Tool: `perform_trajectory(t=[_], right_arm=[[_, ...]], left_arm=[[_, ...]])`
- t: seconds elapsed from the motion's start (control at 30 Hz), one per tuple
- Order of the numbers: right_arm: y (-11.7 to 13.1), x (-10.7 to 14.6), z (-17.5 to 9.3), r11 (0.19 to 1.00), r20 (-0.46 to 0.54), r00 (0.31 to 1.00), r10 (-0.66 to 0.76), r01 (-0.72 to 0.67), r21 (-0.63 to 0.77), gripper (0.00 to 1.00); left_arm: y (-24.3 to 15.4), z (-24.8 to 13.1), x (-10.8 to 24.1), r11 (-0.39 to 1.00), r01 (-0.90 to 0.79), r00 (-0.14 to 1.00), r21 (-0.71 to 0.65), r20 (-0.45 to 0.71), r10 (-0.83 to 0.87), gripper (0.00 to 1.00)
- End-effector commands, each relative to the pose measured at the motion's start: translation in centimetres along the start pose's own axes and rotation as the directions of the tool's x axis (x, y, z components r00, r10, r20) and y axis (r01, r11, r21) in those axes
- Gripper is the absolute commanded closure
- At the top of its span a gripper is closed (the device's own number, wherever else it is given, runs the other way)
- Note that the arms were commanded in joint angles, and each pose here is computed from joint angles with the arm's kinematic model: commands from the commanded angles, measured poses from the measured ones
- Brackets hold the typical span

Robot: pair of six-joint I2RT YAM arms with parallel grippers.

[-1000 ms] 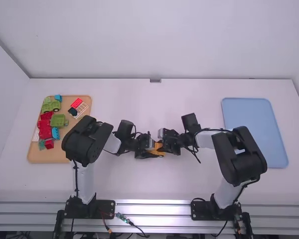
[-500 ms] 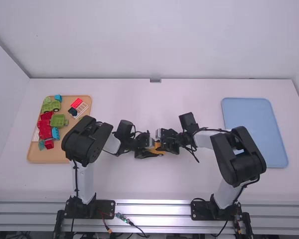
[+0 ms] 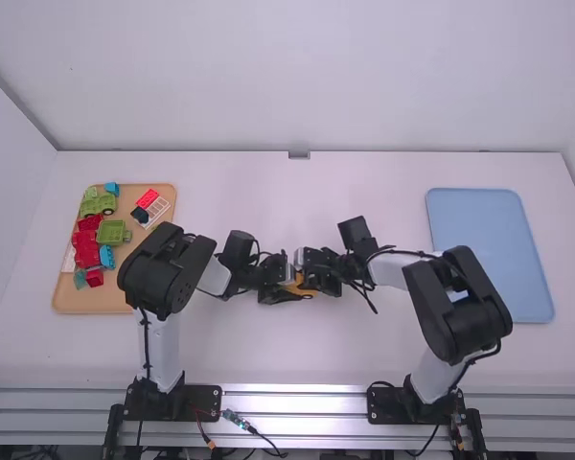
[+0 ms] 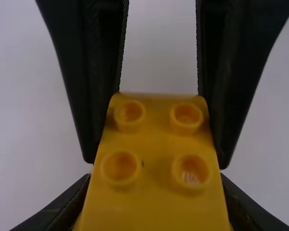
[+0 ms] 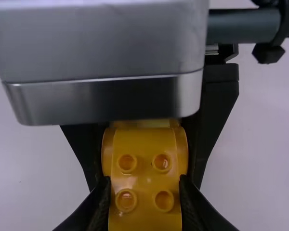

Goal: Assemble lego blocks to make yellow taxi

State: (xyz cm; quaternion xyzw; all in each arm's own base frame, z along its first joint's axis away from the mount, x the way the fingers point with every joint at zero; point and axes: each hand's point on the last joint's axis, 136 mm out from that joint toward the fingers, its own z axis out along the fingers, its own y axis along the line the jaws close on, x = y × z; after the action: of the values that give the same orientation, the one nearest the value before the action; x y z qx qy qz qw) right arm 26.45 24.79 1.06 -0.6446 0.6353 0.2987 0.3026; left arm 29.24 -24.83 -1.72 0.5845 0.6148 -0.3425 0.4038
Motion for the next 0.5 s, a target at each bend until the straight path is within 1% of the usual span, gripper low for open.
perform_trajectory(t=[0.0, 0.17, 0.2, 0.23, 0.3, 0.33, 0.43, 0.47], right_arm=[[1.73, 2.66, 1.71, 0.998, -0.115, 0.992, 0.047, -0.051, -0.029, 1.0], [1.49, 2.81, 1.47, 0.998, -0.112, 0.992, 0.058, -0.061, -0.023, 1.0], [1.37, 2.84, 1.37, 0.998, -0.108, 0.992, 0.061, -0.063, -0.02, 0.96], [1.35, 2.85, 1.34, 0.998, -0.107, 0.992, 0.062, -0.064, -0.019, 0.95], [1.13, 2.86, 1.22, 0.996, -0.104, 0.991, 0.087, -0.088, -0.01, 0.87], [1.09, 2.9, 1.18, 0.996, -0.103, 0.991, 0.087, -0.088, -0.01, 0.81], [1.01, 2.79, 1.18, 0.996, -0.102, 0.991, 0.085, -0.087, -0.009, 0.76], [0.99, 2.63, 1.23, 0.996, -0.102, 0.991, 0.083, -0.085, -0.012, 0.74]], left_arm=[[-0.12, 0.53, 0.53, 1.0, -0.014, 1.0, -0.008, -0.027, 0.014, 0.77], [-0.11, 0.52, 0.52, 1.0, -0.014, 1.0, -0.008, -0.026, 0.014, 0.78], [-0.1, 0.54, 0.5, 1.0, -0.015, 1.0, -0.008, -0.026, 0.015, 0.79], [-0.09, 0.54, 0.49, 1.0, -0.015, 1.0, -0.008, -0.026, 0.015, 0.79], [0.06, 0.39, 0.6, 1.0, -0.012, 1.0, -0.013, -0.027, 0.011, 0.79], [0.04, 0.4, 0.6, 1.0, -0.012, 1.0, -0.013, -0.027, 0.011, 0.81], [-0.15, 0.53, 0.55, 1.0, -0.014, 1.0, -0.008, -0.027, 0.014, 0.91], [-0.18, 0.53, 0.56, 1.0, -0.013, 1.0, -0.007, -0.027, 0.013, 0.92]])
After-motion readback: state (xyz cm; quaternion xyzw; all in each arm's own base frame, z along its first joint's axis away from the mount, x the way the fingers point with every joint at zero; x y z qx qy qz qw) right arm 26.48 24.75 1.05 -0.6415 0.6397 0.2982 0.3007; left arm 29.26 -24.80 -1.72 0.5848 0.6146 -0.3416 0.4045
